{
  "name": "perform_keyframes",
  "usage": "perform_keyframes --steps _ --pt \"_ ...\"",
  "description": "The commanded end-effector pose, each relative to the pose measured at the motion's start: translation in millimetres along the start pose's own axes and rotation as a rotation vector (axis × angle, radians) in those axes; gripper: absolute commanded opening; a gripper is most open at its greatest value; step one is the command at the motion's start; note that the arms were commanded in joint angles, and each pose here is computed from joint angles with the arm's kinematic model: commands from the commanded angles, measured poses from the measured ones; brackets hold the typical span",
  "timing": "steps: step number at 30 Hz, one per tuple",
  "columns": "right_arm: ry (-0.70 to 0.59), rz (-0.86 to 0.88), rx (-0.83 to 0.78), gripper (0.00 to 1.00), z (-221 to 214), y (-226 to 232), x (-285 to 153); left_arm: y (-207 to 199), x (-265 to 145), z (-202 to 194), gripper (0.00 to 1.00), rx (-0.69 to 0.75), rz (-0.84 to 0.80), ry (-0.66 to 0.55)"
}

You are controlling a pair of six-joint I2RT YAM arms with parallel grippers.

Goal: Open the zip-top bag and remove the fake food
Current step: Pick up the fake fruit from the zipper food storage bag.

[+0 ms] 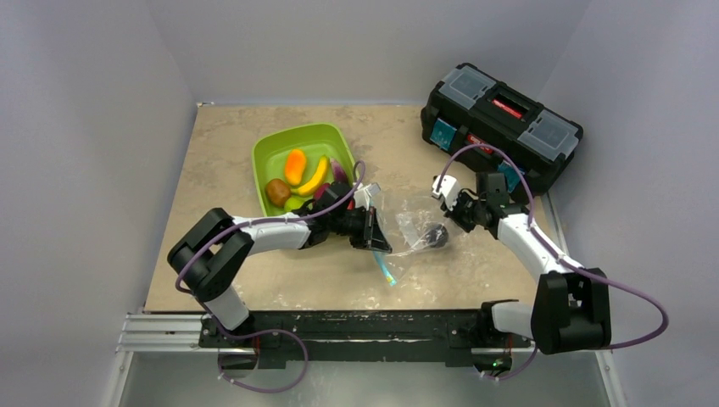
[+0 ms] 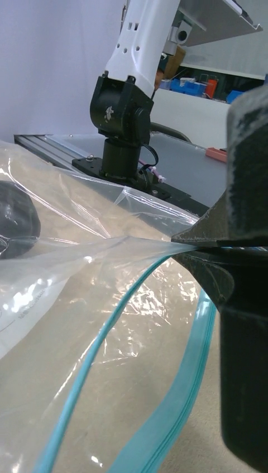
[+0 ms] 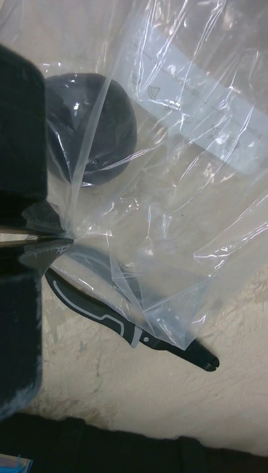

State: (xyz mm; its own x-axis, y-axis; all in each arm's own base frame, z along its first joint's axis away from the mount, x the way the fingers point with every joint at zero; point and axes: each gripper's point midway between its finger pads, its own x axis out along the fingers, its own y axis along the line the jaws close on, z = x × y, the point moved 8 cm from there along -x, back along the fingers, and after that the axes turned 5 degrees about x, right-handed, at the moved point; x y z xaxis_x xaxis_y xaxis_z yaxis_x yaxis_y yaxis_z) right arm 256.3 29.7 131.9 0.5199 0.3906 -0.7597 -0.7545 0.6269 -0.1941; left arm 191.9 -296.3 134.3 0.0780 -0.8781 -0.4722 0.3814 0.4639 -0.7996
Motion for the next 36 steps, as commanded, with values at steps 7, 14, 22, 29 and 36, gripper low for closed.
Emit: perform_keyframes --steps 7,14,22,29,36 --pt "-0.048 0.152 -0.150 0.45 10 14 -30 -6 5 6 0.00 0.006 -0.062 0.001" --pt "-0.094 0.310 -0.315 0.52 27 27 -61 -6 6 7 0.00 0.008 -0.060 -0.003" --pt "-0.119 0.512 -0.419 0.65 11 54 -59 -9 6 8 0.00 0.027 -0.077 -0.009" --pt "-0.038 0.429 -0.429 0.70 -1 42 -24 -18 6 10 0.00 0.070 -0.148 -0.021" --pt "0.042 0.369 -0.464 0.65 -5 40 7 -29 5 10 0.00 0.107 -0.249 -0.037"
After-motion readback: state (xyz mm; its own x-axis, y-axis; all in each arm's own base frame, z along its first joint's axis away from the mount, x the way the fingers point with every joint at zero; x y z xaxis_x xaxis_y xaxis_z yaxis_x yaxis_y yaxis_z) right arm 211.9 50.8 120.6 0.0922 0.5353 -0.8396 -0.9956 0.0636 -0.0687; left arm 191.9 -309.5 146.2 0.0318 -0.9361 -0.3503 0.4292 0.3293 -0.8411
